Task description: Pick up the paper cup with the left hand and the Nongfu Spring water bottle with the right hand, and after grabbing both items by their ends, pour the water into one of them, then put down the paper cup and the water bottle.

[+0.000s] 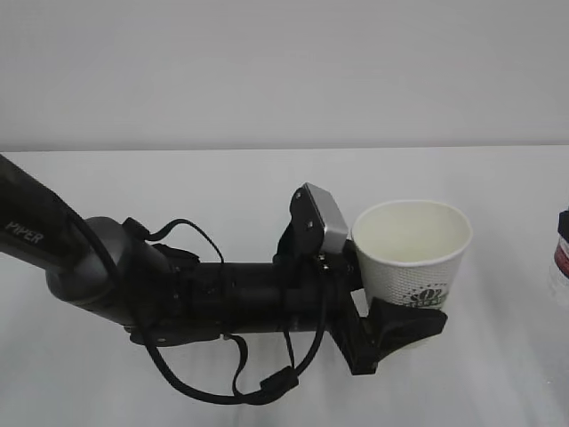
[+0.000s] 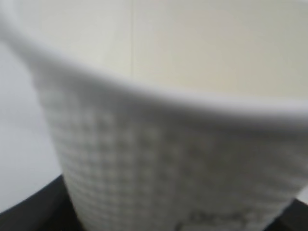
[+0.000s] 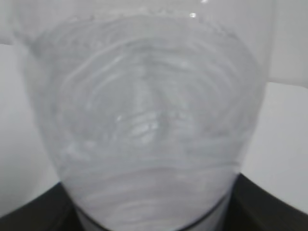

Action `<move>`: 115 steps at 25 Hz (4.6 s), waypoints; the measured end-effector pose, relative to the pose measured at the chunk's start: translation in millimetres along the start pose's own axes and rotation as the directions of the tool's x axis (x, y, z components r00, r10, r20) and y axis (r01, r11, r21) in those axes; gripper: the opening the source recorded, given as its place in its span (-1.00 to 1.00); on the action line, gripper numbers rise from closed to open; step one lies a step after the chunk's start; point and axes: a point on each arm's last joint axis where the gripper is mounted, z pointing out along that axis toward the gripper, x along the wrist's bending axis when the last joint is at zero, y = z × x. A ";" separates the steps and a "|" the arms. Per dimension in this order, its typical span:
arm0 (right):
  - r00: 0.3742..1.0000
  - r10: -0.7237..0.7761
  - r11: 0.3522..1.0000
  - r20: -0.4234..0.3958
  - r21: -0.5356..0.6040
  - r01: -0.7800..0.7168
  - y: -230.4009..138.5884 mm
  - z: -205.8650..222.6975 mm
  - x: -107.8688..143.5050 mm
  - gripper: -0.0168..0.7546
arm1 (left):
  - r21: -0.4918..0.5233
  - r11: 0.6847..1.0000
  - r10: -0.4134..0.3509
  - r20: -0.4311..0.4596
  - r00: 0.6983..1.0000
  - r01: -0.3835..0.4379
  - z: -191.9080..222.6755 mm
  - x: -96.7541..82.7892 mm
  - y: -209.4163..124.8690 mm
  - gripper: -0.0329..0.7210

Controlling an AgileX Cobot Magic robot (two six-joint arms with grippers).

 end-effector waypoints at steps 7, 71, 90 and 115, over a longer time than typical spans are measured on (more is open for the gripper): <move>1.000 0.000 1.000 0.004 -0.014 0.000 -0.3 -7.0 0.8 0.18 | 0.015 1.000 0.001 0.058 0.998 -0.002 10.5 -19.6 -2.5 0.53; 0.780 -0.623 0.773 0.063 -0.102 0.626 9.0 -8.3 2.7 0.16 | 0.058 0.998 0.022 0.102 0.995 -0.028 13.8 -28.8 -7.0 0.53; 0.624 -0.777 0.618 0.085 -0.089 0.781 9.2 -8.1 2.8 0.16 | 0.060 0.998 0.024 0.125 0.992 -0.031 18.2 -38.0 -8.0 0.53; 0.445 -0.890 0.439 0.104 -0.070 0.896 9.4 -8.1 2.9 0.16 | 0.028 1.000 -0.016 0.064 0.998 0.014 20.1 -34.8 -4.9 0.53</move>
